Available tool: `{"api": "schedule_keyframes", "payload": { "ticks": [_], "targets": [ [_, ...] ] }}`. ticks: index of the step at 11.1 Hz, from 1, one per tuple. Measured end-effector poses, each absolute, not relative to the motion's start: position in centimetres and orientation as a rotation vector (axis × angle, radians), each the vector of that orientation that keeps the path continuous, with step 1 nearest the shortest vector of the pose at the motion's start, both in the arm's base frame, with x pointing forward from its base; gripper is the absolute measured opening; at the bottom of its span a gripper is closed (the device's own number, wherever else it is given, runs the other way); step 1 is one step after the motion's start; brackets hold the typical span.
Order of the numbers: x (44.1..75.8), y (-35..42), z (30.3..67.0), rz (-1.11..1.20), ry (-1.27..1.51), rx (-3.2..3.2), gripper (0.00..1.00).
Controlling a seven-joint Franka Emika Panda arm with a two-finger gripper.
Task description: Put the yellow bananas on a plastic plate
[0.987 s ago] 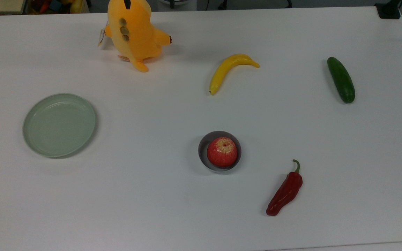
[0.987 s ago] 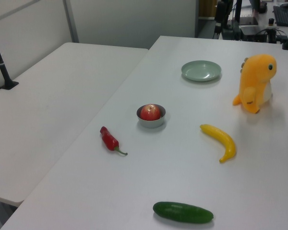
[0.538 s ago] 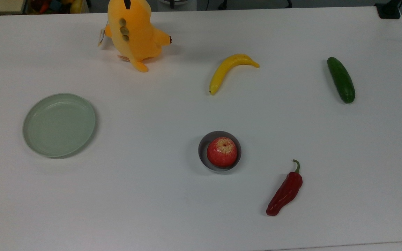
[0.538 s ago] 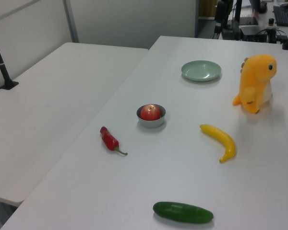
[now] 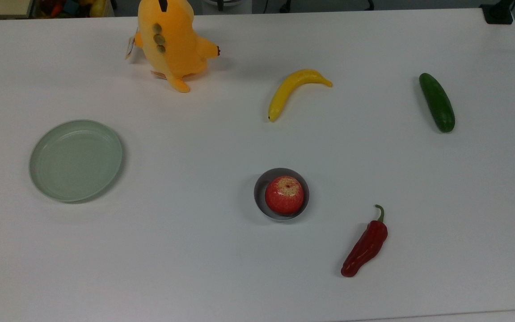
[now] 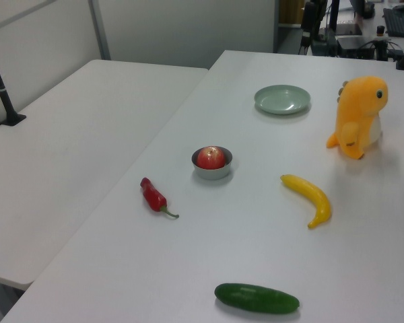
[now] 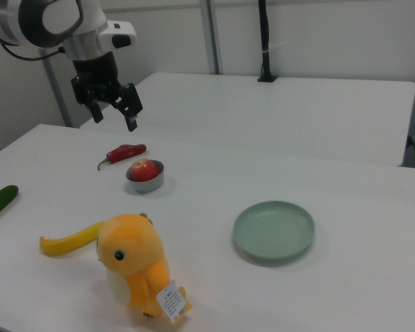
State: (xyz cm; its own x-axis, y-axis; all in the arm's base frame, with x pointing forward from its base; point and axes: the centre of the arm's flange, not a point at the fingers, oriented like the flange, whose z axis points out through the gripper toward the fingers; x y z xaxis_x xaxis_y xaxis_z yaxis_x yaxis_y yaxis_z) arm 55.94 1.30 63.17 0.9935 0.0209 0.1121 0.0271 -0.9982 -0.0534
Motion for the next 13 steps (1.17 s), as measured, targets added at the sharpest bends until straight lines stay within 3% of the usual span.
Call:
{"api": "schedule_keyframes", "payload": {
  "ticks": [7,10,13],
  "targets": [
    [55.7,4.0,60.3,-0.077,-0.117,-3.082,1.00],
    [54.0,8.4,57.6,0.105,-0.236,-3.080,1.00],
    [52.0,11.7,55.1,0.228,-0.108,-3.064,1.00]
  ]
}}
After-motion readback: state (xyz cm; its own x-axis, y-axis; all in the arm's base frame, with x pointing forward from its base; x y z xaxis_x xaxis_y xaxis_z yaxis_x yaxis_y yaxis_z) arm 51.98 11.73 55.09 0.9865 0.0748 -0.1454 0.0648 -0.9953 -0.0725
